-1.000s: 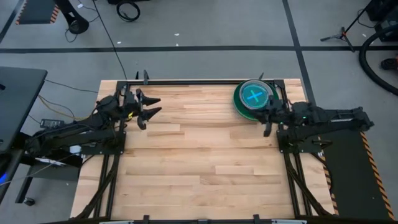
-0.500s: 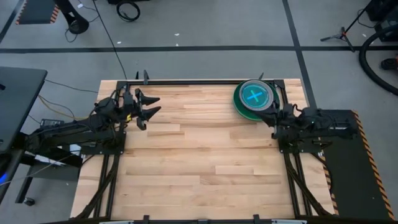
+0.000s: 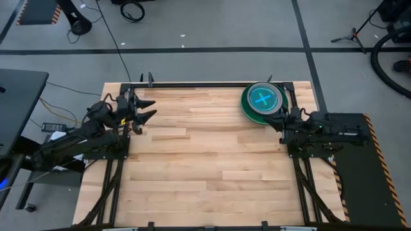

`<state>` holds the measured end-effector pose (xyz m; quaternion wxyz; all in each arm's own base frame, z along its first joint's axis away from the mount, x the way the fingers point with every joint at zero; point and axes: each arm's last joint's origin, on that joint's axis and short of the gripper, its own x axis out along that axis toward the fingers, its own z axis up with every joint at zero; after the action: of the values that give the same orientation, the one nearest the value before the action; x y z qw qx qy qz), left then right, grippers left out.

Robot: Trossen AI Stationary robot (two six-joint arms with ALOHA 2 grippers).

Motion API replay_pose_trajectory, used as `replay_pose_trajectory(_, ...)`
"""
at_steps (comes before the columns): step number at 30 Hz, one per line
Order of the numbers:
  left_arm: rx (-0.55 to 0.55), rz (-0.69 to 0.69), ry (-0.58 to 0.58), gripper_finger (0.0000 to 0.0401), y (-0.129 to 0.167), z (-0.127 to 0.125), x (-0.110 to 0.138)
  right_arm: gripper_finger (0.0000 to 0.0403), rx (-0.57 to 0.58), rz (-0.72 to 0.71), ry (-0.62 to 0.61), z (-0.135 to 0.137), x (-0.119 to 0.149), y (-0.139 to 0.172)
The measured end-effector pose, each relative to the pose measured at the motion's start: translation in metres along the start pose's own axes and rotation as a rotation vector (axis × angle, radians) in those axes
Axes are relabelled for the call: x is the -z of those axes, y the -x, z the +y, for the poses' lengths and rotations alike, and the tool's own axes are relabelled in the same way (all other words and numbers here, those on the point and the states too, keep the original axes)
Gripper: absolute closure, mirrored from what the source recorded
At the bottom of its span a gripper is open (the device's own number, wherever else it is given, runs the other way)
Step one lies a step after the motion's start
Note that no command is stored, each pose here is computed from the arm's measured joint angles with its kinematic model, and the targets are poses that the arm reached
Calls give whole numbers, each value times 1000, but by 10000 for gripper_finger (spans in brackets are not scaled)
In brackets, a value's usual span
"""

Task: Stack plastic plates
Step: Return to Home Position

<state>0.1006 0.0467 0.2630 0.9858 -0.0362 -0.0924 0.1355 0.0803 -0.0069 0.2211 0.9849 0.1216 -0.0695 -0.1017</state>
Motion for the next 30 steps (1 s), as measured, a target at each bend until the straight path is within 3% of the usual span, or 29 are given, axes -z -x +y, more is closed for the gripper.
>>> replay_pose_trajectory(9,71,-19,-22,194,1,-5,5,396,-45,11,-45,-7,46,-11)
replay_pose_trajectory(19,146,-99,92,194,8,-4,66,394,-152,33,76,-4,47,-10)
replay_pose_trajectory(24,165,-90,80,194,8,-4,65,389,-103,106,17,-7,54,-10)
replay_pose_trajectory(30,154,-116,65,194,8,3,55,397,-116,82,73,-6,52,-10)
